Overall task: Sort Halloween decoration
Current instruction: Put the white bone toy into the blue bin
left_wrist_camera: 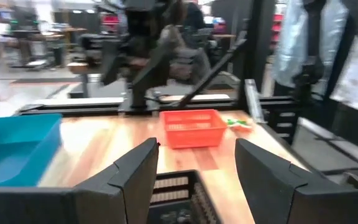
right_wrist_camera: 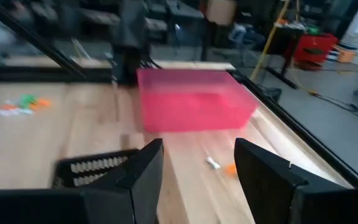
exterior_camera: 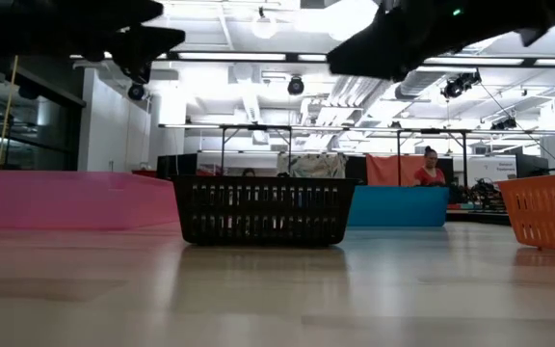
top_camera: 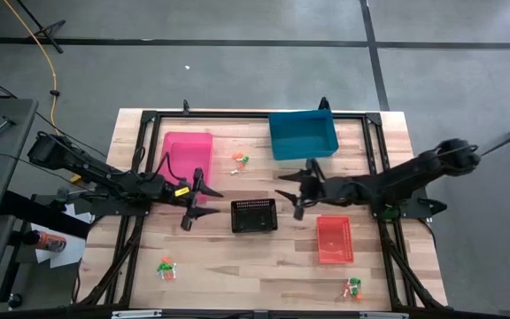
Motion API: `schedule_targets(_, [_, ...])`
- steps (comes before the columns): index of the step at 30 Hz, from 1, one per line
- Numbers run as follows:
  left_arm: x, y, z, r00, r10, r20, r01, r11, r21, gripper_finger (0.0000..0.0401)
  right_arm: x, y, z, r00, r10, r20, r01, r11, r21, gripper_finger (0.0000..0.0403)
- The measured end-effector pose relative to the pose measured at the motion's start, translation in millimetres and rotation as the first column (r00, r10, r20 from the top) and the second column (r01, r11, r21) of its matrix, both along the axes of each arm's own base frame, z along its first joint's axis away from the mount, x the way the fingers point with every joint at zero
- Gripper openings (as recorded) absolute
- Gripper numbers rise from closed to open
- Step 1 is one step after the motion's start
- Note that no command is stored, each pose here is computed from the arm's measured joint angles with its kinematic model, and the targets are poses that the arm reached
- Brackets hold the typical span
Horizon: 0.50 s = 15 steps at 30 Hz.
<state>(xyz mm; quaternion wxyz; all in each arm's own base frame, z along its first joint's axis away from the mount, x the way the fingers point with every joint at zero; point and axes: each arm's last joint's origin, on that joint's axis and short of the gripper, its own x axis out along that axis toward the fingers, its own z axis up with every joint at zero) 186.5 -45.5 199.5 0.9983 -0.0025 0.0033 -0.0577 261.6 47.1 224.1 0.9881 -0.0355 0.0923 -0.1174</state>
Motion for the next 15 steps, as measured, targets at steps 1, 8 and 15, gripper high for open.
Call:
schedule_targets(1, [0.1, 0.6, 0.0, 1.0, 0.022, 0.0, -0.022, 1.0, 0.0, 0.0202, -3.8, 0.2, 2.3, 1.0, 0.007, 0.014, -0.007, 1.0, 0.011, 0.0193])
schedule_targets(8, [0.1, 1.6, -0.5, 0.998, 0.056, -0.005, -0.056, 0.998, 0.002, 0.0202, -9.5, 3.8, 7.1, 0.998, 0.052, 0.036, -0.053, 0.998, 0.038, 0.0193])
schedule_targets(15, [2.0, 4.0, 2.2, 0.987, 0.159, -0.012, -0.159, 0.985, -0.063, 0.0202, -8.9, 3.5, 6.0, 0.998, 0.061, 0.031, -0.062, 0.997, 0.042, 0.0193])
